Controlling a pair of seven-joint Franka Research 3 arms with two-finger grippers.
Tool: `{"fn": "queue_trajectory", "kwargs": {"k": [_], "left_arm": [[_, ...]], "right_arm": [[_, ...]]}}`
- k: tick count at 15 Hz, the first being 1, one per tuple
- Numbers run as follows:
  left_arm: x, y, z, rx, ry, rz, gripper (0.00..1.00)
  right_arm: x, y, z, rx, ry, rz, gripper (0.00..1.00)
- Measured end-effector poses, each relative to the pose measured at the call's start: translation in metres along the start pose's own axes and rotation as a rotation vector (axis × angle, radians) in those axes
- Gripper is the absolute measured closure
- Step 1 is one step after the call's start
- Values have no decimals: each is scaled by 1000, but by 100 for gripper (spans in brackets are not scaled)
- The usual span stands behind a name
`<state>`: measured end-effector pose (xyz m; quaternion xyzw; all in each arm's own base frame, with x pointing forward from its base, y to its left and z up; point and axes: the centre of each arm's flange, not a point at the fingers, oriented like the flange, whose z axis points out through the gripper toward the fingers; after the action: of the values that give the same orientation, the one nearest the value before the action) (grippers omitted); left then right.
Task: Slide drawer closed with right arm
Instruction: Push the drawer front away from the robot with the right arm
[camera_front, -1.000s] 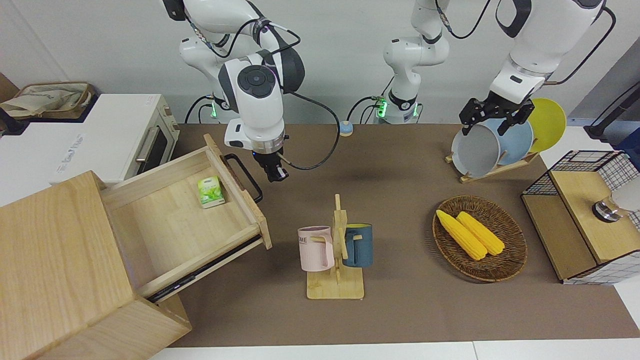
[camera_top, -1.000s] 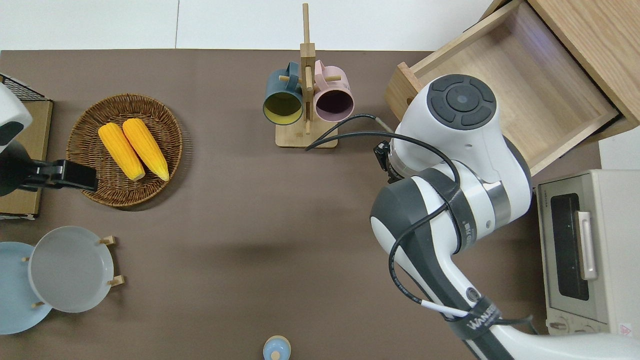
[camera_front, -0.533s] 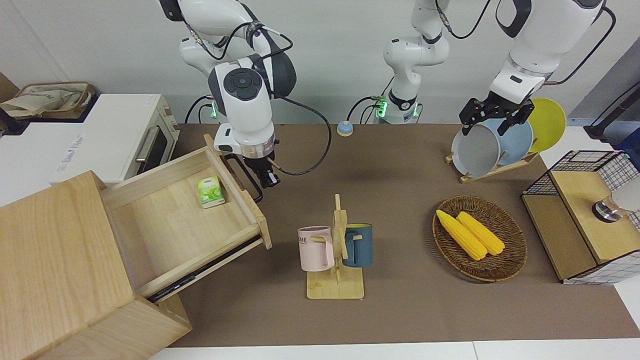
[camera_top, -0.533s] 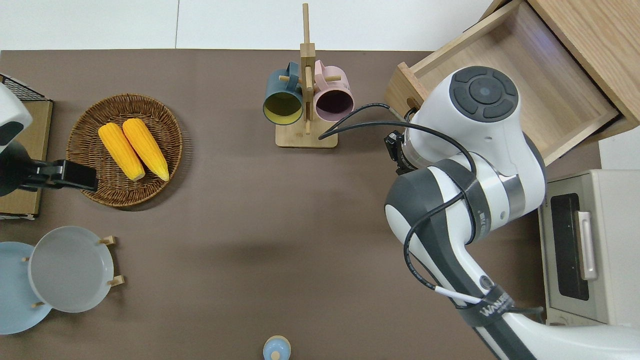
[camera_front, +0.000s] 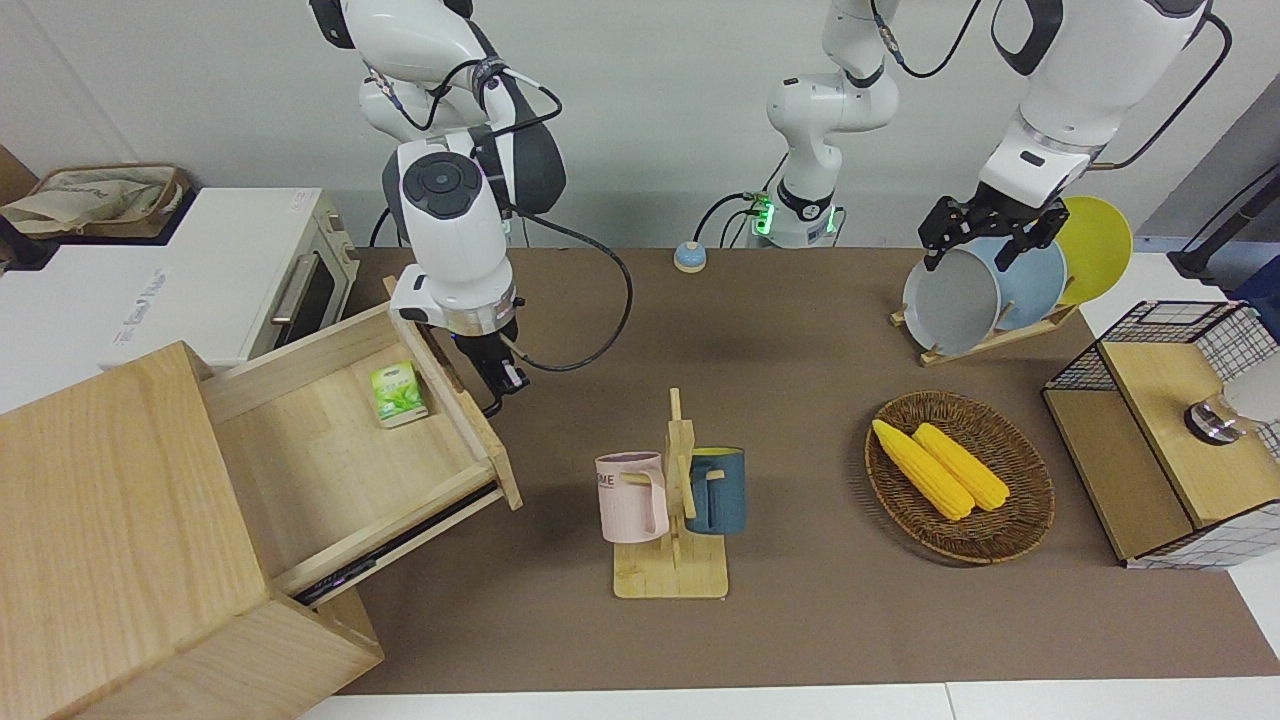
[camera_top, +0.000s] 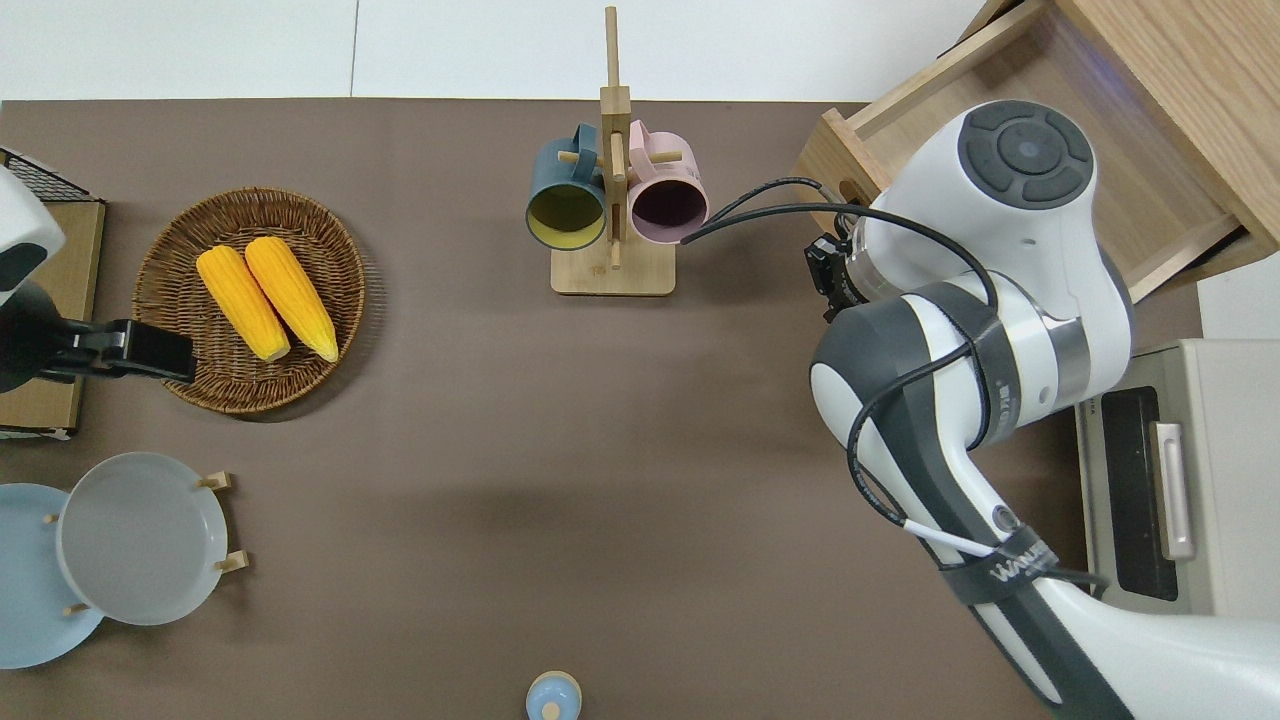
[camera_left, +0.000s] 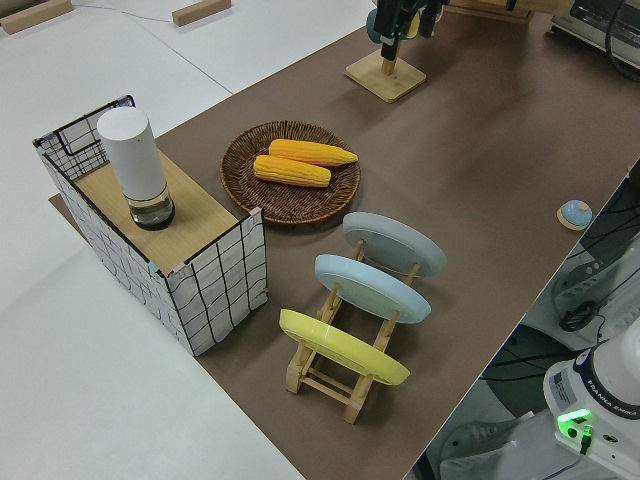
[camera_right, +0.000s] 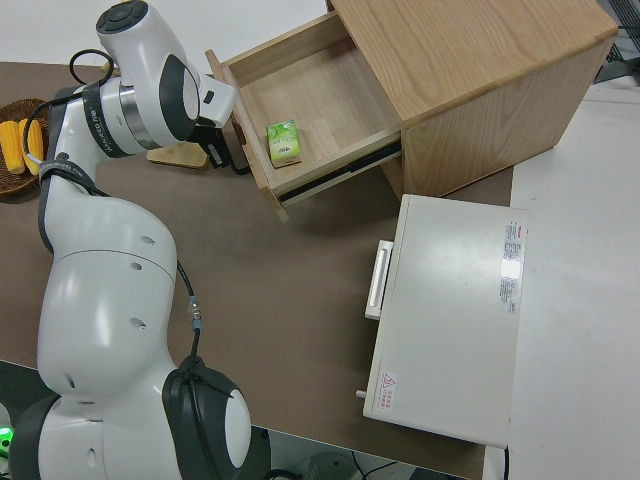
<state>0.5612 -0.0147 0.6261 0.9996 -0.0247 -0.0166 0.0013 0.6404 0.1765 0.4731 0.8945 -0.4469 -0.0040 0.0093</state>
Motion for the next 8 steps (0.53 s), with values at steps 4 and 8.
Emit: {"fn": "queue_trajectory", "kwargs": {"k": [4,8], "left_arm": [[0,0,0,0,0,0,0],[0,0,0,0,0,0,0]], "right_arm": [[25,-1,-4,27,11,-7,99],[53,5,-2,33,12,-13,99]]}}
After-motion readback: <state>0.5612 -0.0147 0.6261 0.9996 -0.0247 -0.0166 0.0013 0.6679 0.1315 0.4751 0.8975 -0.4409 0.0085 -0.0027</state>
